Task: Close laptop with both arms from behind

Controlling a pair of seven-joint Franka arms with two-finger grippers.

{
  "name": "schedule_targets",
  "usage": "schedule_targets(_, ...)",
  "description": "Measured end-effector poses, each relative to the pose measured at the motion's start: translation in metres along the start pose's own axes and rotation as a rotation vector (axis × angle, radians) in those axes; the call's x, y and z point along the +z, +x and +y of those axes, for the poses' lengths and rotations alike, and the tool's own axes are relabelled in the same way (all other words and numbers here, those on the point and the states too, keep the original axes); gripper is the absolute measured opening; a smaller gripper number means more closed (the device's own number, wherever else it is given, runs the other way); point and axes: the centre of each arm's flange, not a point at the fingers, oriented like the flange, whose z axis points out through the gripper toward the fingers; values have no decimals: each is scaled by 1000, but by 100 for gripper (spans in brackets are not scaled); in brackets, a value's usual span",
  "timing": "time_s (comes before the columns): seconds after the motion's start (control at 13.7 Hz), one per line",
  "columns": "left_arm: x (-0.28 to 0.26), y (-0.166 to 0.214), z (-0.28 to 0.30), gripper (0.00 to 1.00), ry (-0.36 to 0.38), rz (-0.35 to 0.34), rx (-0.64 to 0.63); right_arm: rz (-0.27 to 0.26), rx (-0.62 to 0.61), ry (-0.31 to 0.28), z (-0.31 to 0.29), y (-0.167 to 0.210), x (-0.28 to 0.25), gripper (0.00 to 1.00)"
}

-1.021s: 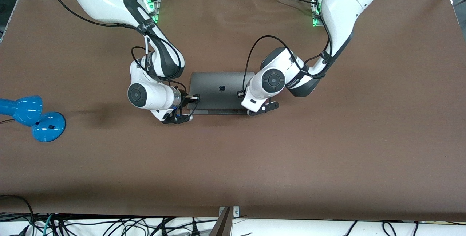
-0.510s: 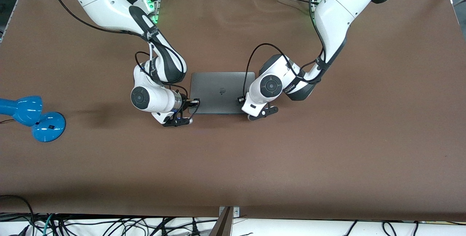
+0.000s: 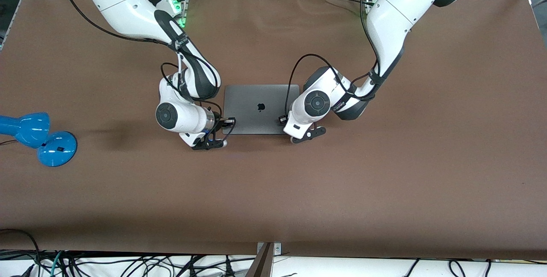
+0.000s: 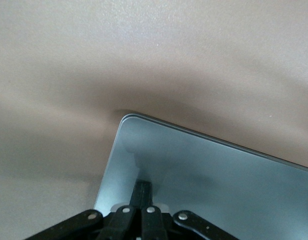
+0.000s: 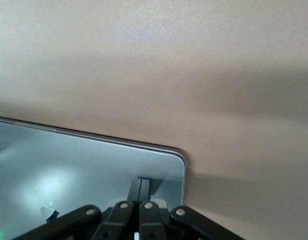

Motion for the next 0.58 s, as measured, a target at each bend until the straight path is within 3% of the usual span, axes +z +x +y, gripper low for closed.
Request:
schedule_targets(0.15, 1, 0, 1, 1, 1, 2, 1, 7, -3, 3, -2, 2, -4, 11)
schedule_targets(0.29, 1, 0, 1, 1, 2, 2, 1, 5, -26, -9, -9, 4, -13, 30)
schedule_targets(0.44, -1, 1, 2, 1, -2, 5, 1, 4, -98, -82, -16, 6, -40, 51)
schedule_targets(0.58, -7, 5, 4, 15, -12, 15, -2, 33, -158, -152, -25, 5, -86, 71)
